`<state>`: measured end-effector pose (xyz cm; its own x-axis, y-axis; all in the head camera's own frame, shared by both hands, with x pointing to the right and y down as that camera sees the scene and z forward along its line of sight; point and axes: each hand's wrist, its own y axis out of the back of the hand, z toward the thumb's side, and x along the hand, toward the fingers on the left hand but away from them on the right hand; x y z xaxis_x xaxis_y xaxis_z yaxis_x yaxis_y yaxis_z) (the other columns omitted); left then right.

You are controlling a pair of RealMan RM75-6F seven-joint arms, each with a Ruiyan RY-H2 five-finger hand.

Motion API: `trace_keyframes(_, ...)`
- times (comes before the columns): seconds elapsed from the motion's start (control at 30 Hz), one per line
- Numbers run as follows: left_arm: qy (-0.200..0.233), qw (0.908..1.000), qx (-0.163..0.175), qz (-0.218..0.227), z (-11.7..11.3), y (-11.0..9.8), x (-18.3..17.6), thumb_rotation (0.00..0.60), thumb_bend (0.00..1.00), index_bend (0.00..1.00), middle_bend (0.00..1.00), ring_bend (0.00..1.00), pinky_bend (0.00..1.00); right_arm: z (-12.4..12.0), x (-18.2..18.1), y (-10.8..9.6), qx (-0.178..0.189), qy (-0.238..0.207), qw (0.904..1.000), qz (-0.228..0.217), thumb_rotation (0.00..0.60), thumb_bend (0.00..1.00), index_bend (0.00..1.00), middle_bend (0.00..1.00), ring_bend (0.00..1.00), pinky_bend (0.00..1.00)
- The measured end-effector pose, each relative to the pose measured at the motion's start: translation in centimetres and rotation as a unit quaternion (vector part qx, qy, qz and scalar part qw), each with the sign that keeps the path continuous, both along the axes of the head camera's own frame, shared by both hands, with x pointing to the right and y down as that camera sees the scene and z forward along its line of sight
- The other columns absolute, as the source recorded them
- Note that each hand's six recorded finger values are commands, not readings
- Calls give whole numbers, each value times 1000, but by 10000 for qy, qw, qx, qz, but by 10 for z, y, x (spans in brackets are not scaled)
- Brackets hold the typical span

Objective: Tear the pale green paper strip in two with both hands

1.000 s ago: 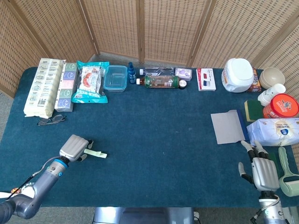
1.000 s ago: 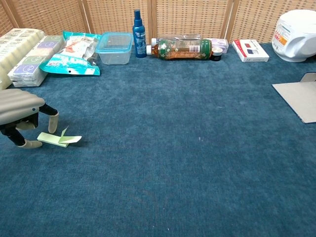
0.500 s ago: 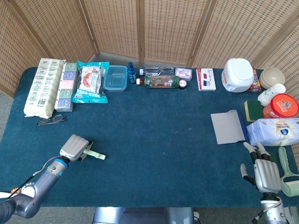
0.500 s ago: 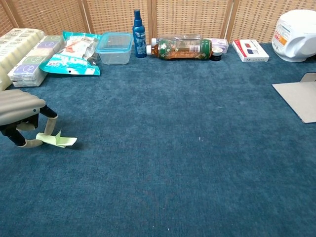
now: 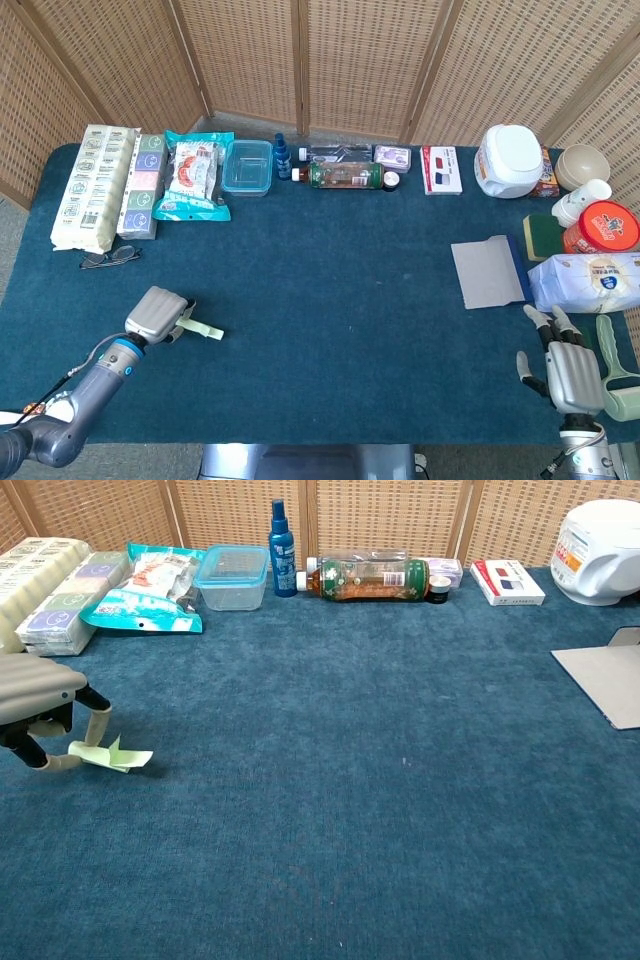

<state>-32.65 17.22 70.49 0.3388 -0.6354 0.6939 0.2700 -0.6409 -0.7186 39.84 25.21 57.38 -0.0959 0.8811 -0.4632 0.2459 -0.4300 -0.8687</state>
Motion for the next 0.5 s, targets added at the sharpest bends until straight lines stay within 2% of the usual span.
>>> trace_keyframes(0.3, 123, 9997, 214, -84, -15, -13, -4, 600, 410, 636, 1000, 1000, 870, -2, -1, -1, 51, -33, 10000, -7, 600, 491, 143, 243, 50, 180)
trace_keyframes(0.5, 314, 9982, 503, -120, -39, -27, -9, 600, 412, 648, 1000, 1000, 878, 1, -5, -4, 49, -129, 9999, -86, 600, 491, 141, 244, 53, 180)
